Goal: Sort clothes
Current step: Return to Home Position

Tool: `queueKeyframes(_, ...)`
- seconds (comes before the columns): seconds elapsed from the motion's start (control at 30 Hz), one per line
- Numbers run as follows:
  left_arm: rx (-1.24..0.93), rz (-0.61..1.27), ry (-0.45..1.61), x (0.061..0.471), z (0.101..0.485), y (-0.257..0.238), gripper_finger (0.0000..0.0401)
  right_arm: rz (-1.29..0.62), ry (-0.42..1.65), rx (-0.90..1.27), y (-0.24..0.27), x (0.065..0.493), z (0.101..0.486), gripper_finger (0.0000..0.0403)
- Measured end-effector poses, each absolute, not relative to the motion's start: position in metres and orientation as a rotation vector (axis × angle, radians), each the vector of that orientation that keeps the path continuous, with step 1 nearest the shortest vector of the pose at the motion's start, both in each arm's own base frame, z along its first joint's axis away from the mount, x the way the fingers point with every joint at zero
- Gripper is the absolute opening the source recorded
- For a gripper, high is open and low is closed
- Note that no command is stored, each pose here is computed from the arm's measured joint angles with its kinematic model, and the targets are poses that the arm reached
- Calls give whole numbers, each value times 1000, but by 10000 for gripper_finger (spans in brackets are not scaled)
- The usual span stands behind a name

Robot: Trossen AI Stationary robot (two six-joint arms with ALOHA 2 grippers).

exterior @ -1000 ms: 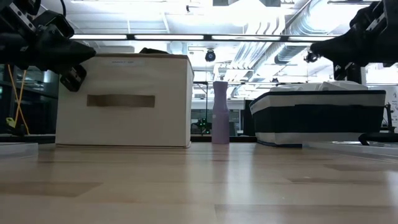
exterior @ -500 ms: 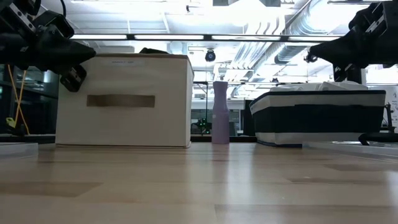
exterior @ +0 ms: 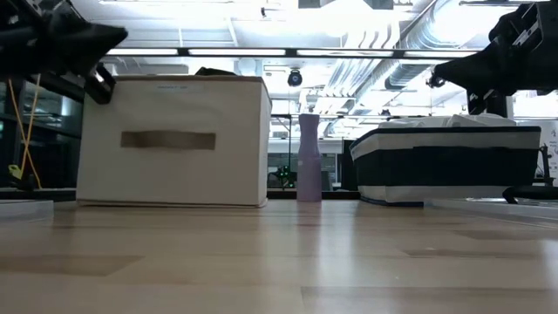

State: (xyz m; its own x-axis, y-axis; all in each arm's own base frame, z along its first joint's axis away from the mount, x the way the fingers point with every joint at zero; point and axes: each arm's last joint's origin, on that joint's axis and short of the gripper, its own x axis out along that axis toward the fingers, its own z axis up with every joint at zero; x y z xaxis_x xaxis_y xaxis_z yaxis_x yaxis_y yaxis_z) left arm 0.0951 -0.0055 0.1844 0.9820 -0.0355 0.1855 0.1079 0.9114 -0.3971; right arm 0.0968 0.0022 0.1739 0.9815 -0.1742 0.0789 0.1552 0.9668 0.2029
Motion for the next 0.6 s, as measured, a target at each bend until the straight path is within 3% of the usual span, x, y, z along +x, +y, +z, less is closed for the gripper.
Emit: queueKeyframes(0.6, -415, -74, -227, 95, 190, -5, 0, -170, -60, 190, 2, 97, 170, 0)
